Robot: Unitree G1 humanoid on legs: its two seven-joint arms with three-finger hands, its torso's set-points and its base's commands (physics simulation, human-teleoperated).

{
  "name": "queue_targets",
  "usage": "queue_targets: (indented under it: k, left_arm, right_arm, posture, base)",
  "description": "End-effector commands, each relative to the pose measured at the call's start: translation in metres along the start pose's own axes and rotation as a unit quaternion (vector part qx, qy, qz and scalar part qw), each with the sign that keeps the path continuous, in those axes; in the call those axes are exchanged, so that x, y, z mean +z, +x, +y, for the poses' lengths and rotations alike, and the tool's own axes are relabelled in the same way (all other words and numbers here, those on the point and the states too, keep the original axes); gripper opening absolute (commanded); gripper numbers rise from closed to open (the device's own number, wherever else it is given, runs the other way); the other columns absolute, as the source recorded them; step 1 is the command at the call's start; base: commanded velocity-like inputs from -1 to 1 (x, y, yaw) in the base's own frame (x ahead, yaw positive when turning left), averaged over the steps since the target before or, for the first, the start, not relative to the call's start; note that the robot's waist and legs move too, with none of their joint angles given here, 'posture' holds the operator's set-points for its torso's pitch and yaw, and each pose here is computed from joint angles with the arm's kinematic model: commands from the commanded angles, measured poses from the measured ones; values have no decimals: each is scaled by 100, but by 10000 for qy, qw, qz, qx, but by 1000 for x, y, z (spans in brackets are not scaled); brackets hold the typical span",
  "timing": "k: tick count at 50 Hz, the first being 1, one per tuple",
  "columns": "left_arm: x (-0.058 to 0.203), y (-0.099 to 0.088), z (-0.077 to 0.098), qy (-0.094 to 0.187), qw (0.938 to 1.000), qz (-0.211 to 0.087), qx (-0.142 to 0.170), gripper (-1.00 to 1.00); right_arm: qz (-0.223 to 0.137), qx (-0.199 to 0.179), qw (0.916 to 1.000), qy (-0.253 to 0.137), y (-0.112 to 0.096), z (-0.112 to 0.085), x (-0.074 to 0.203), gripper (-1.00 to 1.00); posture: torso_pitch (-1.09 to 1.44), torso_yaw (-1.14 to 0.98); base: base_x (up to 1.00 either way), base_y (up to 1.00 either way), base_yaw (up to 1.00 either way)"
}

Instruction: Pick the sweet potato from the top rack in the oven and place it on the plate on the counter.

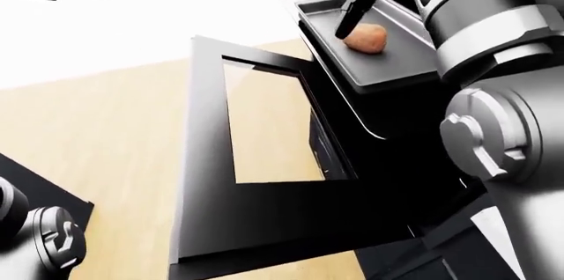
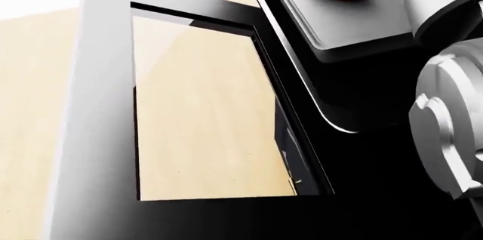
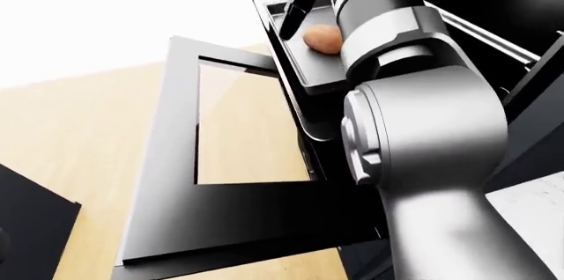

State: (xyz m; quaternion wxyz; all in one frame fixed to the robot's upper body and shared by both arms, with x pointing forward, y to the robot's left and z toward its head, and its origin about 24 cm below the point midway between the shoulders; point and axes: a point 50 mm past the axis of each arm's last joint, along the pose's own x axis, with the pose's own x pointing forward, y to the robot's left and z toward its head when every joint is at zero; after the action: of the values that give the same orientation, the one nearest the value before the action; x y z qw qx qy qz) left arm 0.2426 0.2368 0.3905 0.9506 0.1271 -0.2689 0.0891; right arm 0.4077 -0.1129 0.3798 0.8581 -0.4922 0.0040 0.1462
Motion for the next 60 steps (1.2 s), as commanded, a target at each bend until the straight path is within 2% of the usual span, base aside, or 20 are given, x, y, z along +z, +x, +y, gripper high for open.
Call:
queue_targets:
  k: [1, 13, 20, 27, 34, 36, 39, 45, 49, 50, 51, 55, 59, 60]
  left_arm:
    - [17, -3, 7, 12, 9989, -437, 178, 100]
    - [16, -2, 6, 19, 9991, -404, 145, 100]
    - [14, -3, 6, -45, 9994, -314, 107, 100]
    - [11, -6, 8, -61, 9995, -304, 93, 100]
    - [12, -7, 11, -45, 9994, -314, 118, 100]
    - [13, -7, 11, -34, 9994, -313, 112, 100]
    - [14, -8, 12, -32, 9994, -315, 109, 100]
    - [12, -9, 13, -11, 9995, -302, 124, 100]
    - [12, -10, 14, -2, 9995, -285, 137, 100]
    - [12, -11, 14, 1, 9995, -284, 141, 100]
    - [12, -11, 15, 0, 9995, -288, 140, 100]
    - [10, -12, 15, 10, 9995, -270, 149, 100]
    - [11, -12, 15, 8, 9995, -273, 160, 100]
    - [11, -12, 15, 8, 9995, -278, 158, 100]
  right_arm:
    - [-306, -512, 9980, -191, -15, -24, 20, 100]
    - [-122, -664, 9960, 578, -7, -16, 2, 100]
    - [-178, -627, 9958, 648, 0, -6, 0, 100]
    - [70, -790, 9947, 648, 5, 1, -11, 100]
    - [304, -1255, 9881, 838, 7, 1, -18, 100]
    - [372, -1519, 9838, 880, 6, -1, -21, 100]
    - [466, -1708, 9782, 1085, 6, -1, -26, 100]
    - [785, -2017, 9709, 1022, 8, 1, -38, 100]
    - [922, -2123, 9660, 1155, 7, 2, -44, 100]
    - [974, -2071, 9677, 1060, 8, 3, -45, 100]
    - [934, -2073, 9670, 1152, 8, 3, -46, 100]
    - [1020, -2257, 9615, 1192, 6, 1, -50, 100]
    - [1017, -2163, 9629, 1251, 7, 3, -50, 100]
    - [1056, -2116, 9634, 1261, 8, 4, -51, 87]
  posture:
    - [0, 0]
    - [0, 0]
    - [0, 0]
    - [0, 0]
    - [0, 0]
    - [0, 0]
    - [0, 0]
    - [0, 0]
    - [0, 0]
    - [0, 0]
    - [0, 0]
    - [0, 0]
    - [0, 0]
    - [0, 0]
  base:
    - [0, 0, 0]
    - [0, 0, 0]
    - [0, 0, 0]
    - [0, 0, 0]
    - [0, 0, 0]
    - [0, 0, 0]
    - [0, 0, 0]
    - [0, 0, 0]
    - [0, 0, 0]
    - [0, 0, 0]
    - [0, 0, 0]
    - [0, 0, 0]
    - [0, 0, 0]
    - [0, 0, 0]
